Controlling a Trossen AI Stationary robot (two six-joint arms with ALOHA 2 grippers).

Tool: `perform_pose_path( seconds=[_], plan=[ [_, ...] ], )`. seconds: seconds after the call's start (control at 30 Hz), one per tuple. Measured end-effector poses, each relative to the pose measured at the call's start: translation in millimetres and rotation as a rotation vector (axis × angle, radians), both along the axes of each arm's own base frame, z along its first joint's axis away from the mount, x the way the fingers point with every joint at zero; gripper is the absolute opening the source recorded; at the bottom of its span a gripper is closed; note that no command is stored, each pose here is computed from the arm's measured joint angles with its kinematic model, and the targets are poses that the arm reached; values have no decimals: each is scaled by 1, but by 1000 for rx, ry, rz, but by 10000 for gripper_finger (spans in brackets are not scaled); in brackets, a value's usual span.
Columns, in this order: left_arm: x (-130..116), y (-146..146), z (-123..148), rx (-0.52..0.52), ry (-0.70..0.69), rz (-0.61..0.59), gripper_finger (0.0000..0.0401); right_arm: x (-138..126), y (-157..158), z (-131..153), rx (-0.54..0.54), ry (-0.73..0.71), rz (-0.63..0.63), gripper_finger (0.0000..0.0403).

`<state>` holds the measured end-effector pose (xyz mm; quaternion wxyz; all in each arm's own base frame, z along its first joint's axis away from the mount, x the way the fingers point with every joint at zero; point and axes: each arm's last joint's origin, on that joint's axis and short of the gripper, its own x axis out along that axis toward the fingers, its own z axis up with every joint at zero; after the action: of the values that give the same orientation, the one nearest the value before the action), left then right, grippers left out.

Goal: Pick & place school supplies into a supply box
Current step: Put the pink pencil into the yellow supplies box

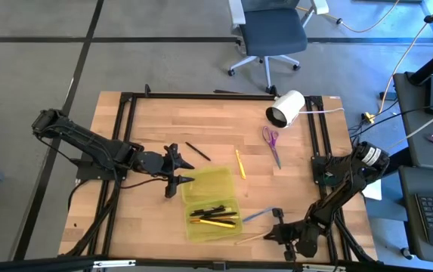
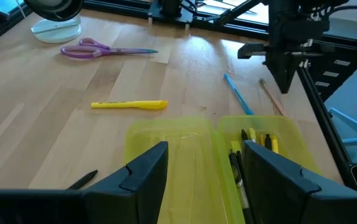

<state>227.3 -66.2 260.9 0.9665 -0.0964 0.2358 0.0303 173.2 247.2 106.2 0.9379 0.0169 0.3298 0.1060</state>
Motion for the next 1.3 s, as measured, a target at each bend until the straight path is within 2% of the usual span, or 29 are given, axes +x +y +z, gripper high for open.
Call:
perform_pose_path(
  seconds=[0.23, 0.67, 0.77, 0.87, 1.3],
  plan=[
    [0, 0, 0, 0, 0, 0, 196, -4, -7, -7, -106, 57, -10, 30],
    [0, 0, 0, 0, 0, 0, 196, -4, -7, -6, -98, 55, -7, 34],
    [0, 0, 0, 0, 0, 0, 196, -5, -7, -7, -123, 67, 32, 40],
    [0, 0, 0, 0, 0, 0, 196, -5, -6, -7, -139, 81, 75, 51],
    [0, 0, 0, 0, 0, 0, 196, -5, -7, -11, -163, 85, 63, 116]
  ],
)
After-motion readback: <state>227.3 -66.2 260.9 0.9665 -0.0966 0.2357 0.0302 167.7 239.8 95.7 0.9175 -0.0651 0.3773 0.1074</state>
